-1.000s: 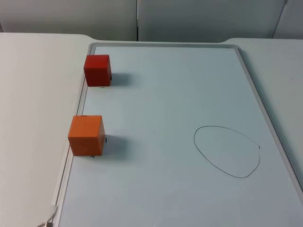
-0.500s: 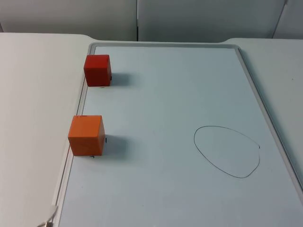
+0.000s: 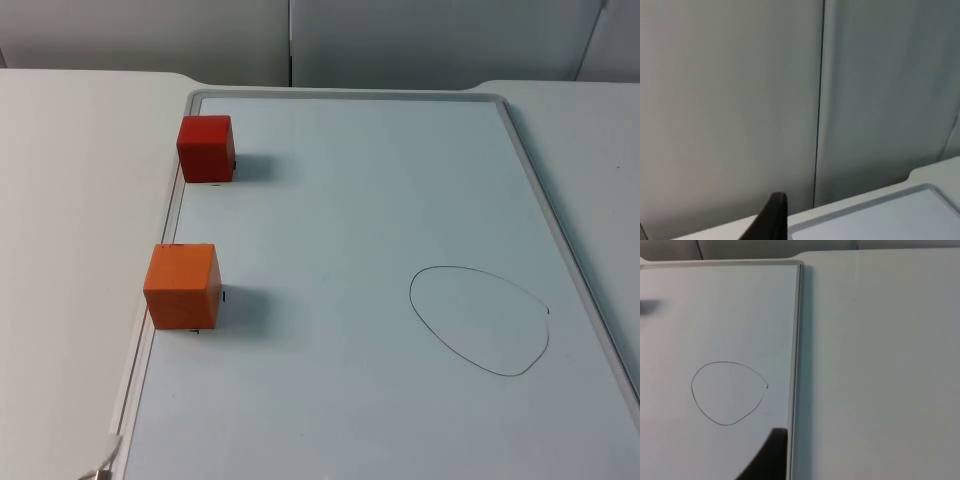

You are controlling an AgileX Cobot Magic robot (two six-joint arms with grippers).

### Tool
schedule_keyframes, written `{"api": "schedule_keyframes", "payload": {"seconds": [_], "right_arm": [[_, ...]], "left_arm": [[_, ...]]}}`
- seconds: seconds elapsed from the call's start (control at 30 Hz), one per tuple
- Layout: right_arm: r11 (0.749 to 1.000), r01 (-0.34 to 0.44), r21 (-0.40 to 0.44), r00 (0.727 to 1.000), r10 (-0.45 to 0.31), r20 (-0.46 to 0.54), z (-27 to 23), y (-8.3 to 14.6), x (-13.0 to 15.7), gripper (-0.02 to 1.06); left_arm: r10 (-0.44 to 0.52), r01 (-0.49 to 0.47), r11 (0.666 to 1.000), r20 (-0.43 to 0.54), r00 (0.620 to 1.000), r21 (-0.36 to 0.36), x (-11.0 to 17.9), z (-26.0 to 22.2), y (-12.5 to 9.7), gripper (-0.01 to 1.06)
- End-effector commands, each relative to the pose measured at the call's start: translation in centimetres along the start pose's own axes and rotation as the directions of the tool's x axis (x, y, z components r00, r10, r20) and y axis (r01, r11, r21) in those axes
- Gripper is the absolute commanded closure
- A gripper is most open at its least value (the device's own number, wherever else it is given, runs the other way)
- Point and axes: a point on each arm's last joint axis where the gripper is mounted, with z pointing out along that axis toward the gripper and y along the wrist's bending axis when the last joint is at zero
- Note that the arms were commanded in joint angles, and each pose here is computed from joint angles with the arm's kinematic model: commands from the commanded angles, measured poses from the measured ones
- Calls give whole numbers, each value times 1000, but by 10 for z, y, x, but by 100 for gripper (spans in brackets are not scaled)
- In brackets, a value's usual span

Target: Pick up one cube with the left hand and another cube with the right hand. First place the cube in the right hand at the target position, then stack the cube in the left hand on top.

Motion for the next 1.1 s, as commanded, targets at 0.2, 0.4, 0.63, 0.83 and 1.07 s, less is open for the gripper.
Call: {"api": "schedule_keyframes", "payload": {"seconds": [0.2,0.4,0.63,0.83,1.07], "right_arm": [[1000,10,-3,1000,-10,7,1,0,0,0],[1000,10,-3,1000,-10,7,1,0,0,0],[1000,10,-3,1000,-10,7,1,0,0,0],[1000,10,-3,1000,-10,7,1,0,0,0],[1000,10,-3,1000,-10,7,1,0,0,0]], "left_arm": [[-193,204,979,-289,938,9,39,140,21,1],[-173,160,985,-514,840,-70,89,223,9,1],[-197,183,978,-694,692,-96,148,284,-7,1],[-272,218,961,-737,618,-172,190,312,-10,1],[-304,235,950,-774,555,-205,222,324,-10,1]]}}
